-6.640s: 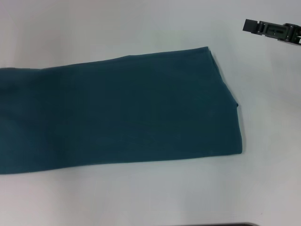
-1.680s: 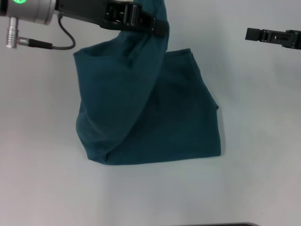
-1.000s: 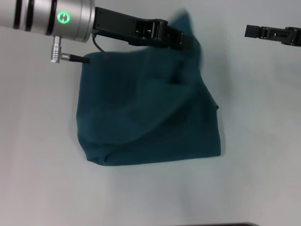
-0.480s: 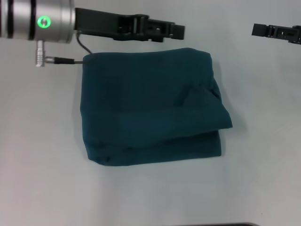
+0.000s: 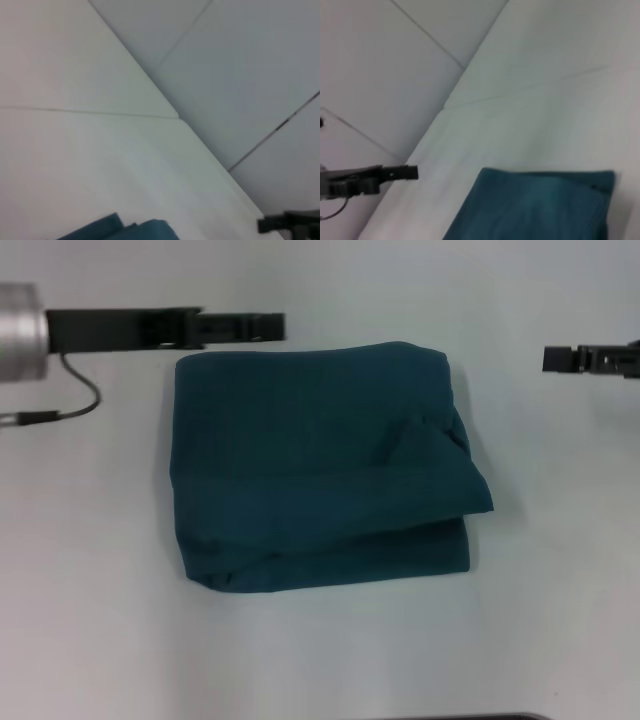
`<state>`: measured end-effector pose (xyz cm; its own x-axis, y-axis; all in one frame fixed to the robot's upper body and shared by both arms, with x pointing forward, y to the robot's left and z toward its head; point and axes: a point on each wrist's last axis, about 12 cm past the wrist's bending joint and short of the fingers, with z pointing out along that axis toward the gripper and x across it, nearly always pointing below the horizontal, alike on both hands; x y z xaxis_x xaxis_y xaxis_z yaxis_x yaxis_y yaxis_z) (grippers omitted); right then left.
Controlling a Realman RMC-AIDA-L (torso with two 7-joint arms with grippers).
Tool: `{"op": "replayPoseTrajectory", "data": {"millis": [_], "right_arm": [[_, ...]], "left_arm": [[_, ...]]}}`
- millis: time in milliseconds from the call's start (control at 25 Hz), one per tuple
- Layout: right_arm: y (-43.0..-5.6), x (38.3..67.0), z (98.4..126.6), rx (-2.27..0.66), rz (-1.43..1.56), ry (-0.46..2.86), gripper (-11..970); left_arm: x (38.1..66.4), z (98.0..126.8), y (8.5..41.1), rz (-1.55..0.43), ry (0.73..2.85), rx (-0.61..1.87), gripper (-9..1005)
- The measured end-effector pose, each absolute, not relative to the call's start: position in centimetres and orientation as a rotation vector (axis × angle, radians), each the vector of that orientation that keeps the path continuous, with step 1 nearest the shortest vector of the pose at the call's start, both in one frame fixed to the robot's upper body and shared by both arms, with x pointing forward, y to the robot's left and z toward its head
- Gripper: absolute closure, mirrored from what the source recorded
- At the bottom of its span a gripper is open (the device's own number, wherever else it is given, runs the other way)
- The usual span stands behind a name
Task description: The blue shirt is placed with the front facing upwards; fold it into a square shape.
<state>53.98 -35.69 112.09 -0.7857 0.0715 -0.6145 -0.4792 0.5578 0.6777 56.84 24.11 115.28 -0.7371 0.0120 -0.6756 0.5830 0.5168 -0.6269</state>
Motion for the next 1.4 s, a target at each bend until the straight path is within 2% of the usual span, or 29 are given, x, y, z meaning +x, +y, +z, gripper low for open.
{"op": "replayPoseTrajectory", "data": {"millis": [280, 440, 960, 1400], "right_arm": [[-35.5, 52.8, 111.7, -0.323, 1.285, 2.302, 316], [-34.4, 52.8, 111.2, -0.332, 1.338, 2.341, 317], [-29.9, 54.2, 109.2, -0.343, 1.429, 2.37, 322], [-29.4, 54.3, 108.6, -0.323, 1.422, 2.377, 326]], "left_arm": [[54.8, 114.4, 27.7, -1.169, 2.059, 0.453, 89], [54.0, 113.9, 28.5, -1.172, 2.024, 0.442, 90], [53.5, 113.1, 29.2, -1.149, 2.002, 0.533, 93], [54.7, 111.4, 27.6, -1.148, 1.999, 0.557, 92]]}}
